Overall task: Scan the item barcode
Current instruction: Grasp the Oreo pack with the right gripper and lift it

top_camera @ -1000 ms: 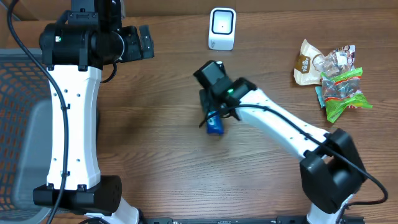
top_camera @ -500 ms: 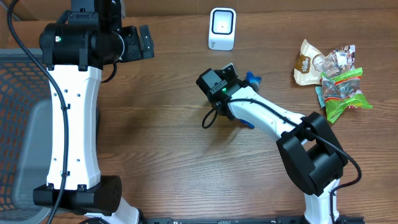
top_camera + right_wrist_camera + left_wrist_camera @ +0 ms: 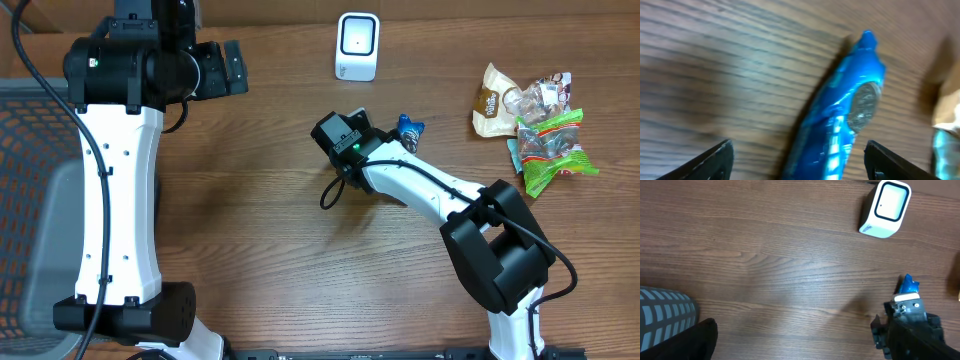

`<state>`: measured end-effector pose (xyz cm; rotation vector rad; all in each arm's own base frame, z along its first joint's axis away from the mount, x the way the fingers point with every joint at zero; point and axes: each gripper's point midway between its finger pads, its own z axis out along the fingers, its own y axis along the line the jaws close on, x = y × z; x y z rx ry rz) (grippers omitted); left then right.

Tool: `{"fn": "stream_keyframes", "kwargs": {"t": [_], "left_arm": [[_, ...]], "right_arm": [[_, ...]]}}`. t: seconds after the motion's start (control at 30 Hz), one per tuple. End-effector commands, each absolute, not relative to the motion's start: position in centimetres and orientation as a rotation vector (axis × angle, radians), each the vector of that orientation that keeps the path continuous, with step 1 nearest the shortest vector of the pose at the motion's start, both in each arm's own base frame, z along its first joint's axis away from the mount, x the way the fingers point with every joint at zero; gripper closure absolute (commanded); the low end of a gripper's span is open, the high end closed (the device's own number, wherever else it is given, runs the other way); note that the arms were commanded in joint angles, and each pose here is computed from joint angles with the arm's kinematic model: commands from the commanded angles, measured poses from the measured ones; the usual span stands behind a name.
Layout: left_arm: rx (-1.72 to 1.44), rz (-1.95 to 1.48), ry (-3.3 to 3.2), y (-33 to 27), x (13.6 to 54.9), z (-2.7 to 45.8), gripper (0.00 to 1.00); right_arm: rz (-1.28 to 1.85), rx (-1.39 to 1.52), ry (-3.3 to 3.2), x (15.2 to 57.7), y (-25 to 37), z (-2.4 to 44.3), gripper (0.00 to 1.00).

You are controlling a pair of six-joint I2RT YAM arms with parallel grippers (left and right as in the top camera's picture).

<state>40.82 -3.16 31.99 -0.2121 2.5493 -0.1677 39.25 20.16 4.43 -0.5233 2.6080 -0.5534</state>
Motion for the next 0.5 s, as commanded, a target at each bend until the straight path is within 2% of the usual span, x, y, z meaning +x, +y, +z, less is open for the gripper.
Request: {"fn": "stream_keyframes", "kwargs": {"t": [0.0,0.23,0.33,0.47], "left_arm": [[-0.228,-0.183,2.543,-3.5,40.9,32.1,0.00],[-0.228,-0.183,2.543,-3.5,40.9,32.1,0.01],[-0.228,-0.183,2.543,-3.5,40.9,32.1,0.00],[-0.228,-0.183,2.543,-3.5,40.9,32.1,0.00]], "right_arm": [[-0.486,-0.513,2.638,39.3,20.5,3.4,0.20],[-0.480,-0.311,2.715,40.8,15.4,1.9,0.27],[-0.269,-0.273,2.832,40.3,15.4,0.5,0.33],[-0.232,-0.282,2.864,39.7,15.6,0.2,0.39]]}}
